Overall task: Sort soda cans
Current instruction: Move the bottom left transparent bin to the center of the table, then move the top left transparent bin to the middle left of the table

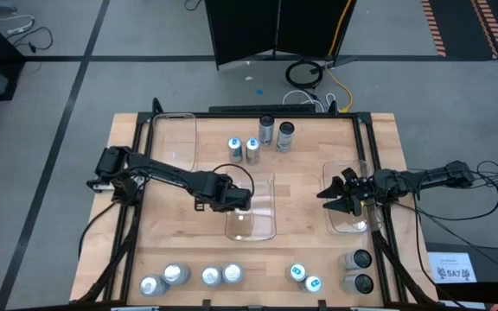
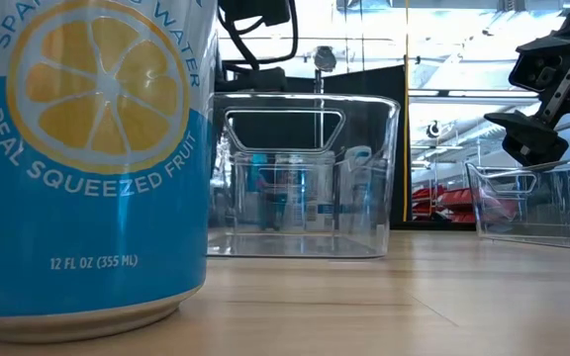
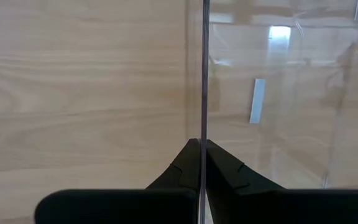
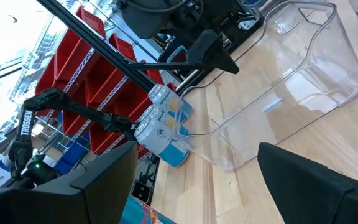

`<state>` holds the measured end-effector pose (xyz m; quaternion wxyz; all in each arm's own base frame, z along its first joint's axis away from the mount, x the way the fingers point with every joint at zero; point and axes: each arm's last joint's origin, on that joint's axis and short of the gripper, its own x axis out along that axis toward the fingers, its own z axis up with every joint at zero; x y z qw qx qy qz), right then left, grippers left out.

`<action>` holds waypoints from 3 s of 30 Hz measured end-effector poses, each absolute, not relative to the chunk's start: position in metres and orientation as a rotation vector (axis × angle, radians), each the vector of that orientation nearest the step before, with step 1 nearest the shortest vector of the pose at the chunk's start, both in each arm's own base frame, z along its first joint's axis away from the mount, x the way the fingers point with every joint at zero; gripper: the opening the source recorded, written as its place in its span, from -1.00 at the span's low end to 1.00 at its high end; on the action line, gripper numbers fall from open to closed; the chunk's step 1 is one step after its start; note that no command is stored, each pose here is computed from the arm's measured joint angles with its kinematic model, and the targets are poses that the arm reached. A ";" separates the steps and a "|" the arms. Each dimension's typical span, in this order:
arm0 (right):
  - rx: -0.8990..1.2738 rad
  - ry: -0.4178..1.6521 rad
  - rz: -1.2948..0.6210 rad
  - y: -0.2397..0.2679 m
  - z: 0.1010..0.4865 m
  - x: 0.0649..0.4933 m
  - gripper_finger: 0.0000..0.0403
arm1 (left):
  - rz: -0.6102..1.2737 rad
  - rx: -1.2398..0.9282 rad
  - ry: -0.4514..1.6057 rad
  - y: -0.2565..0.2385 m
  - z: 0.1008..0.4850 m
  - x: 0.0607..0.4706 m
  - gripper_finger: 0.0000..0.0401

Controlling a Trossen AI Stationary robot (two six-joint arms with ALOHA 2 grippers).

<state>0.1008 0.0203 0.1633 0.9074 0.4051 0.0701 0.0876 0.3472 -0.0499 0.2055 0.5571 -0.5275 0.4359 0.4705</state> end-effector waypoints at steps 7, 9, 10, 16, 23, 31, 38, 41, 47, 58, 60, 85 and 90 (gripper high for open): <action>0.836 0.145 0.181 0.020 0.163 0.101 0.61 | 1.114 -1.229 1.004 -0.049 0.205 0.348 -0.92; 0.836 0.145 0.181 0.020 0.163 0.101 0.61 | 1.120 -1.221 0.993 -0.048 0.205 0.348 -0.92; 0.836 0.145 0.181 0.020 0.163 0.101 0.61 | 1.125 -1.214 0.985 -0.048 0.205 0.348 -0.92; 0.836 0.145 0.181 0.020 0.163 0.101 0.61 | 1.131 -1.204 0.966 -0.047 0.205 0.349 -0.92; 0.836 0.145 0.181 0.020 0.163 0.101 0.61 | 1.141 -1.186 0.944 -0.046 0.204 0.349 -0.84; 0.836 0.145 0.181 0.020 0.163 0.101 0.61 | 1.055 -1.187 0.915 -0.047 0.205 0.356 -0.55; 0.836 0.145 0.181 0.020 0.163 0.101 0.61 | 1.049 -1.191 0.914 -0.048 0.206 0.356 -0.45; 0.836 0.145 0.181 0.020 0.163 0.101 0.61 | 1.049 -1.193 0.925 -0.048 0.207 0.355 -0.44; 0.836 0.145 0.181 0.020 0.163 0.101 0.61 | 1.028 -1.171 0.938 -0.047 0.220 0.347 -0.44; 0.836 0.150 0.178 0.020 0.163 0.101 0.61 | 0.873 -0.962 0.950 -0.042 0.260 0.323 -0.44; 0.836 0.151 0.178 0.020 0.163 0.101 0.61 | 0.838 -0.893 0.941 -0.041 0.266 0.320 -0.44; 0.835 0.153 0.177 0.020 0.162 0.101 0.61 | 1.206 -0.151 1.159 -0.016 0.279 0.258 -0.44; 0.835 0.151 0.177 0.020 0.163 0.101 0.61 | 1.249 -0.172 1.133 0.006 0.290 0.238 -0.44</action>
